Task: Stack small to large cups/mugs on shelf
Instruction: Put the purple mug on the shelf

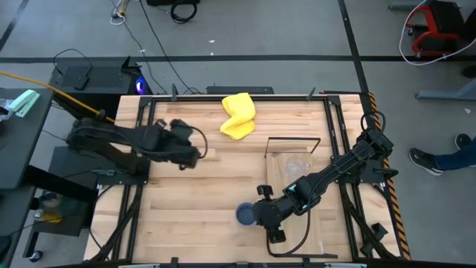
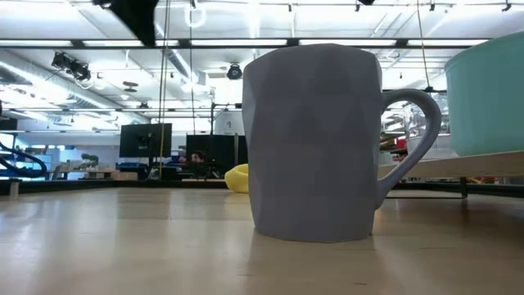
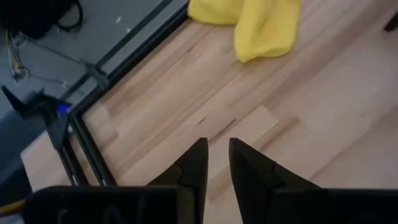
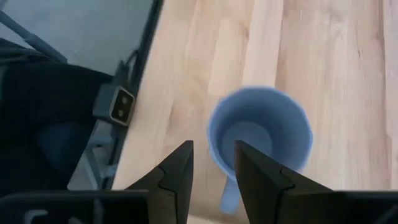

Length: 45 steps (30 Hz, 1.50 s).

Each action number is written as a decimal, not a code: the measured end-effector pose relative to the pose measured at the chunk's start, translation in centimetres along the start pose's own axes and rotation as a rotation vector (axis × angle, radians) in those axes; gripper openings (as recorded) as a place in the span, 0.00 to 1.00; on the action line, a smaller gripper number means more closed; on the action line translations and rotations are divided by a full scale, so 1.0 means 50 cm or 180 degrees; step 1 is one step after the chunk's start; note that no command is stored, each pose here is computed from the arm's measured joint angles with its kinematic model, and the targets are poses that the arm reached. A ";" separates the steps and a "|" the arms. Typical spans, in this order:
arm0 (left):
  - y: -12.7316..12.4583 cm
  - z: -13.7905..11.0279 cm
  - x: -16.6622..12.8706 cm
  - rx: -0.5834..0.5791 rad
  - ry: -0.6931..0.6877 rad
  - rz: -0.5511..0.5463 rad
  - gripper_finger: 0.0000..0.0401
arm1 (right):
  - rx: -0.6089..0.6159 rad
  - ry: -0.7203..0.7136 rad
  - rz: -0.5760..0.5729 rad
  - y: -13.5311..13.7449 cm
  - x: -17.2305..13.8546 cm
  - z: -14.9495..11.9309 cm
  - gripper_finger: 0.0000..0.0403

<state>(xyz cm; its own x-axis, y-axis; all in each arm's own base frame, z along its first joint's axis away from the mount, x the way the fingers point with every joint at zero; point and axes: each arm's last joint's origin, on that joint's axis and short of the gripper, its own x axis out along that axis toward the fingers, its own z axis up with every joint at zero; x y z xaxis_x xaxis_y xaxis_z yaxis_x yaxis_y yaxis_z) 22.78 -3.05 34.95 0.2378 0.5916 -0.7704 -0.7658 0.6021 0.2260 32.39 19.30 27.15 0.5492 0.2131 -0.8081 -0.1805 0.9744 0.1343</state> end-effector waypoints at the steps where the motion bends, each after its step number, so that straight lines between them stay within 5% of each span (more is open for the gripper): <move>1: 0.007 -0.011 0.006 -0.0046 0.0008 0.0018 0.19 | -0.0012 -0.0039 0.0021 0.001 0.000 0.003 0.30; 8: 0.029 -0.109 0.095 -0.0167 0.0356 0.0211 0.20 | -0.0050 -0.0098 0.0120 -0.002 0.000 0.010 0.30; 16: 0.001 -0.177 0.179 -0.0200 0.0503 -0.0040 0.19 | -0.0108 -0.0073 0.0139 0.005 0.005 0.007 0.30; 24: -0.018 -0.185 0.200 -0.0237 0.0396 -0.0320 0.20 | -0.0276 0.0253 0.0162 0.007 0.086 -0.014 0.30; 45: -0.024 -0.181 0.200 -0.0295 0.0345 -0.0403 0.18 | -0.0253 0.0429 0.0059 -0.013 0.118 -0.022 0.30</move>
<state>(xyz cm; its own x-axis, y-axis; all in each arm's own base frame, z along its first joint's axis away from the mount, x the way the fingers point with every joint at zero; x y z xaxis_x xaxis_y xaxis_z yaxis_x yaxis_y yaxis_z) 20.66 -2.72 21.58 0.2738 0.4500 -0.8500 -0.7867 0.6132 0.0712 34.86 19.87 21.66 0.4317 0.2142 -0.8762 -0.2566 0.9604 0.1083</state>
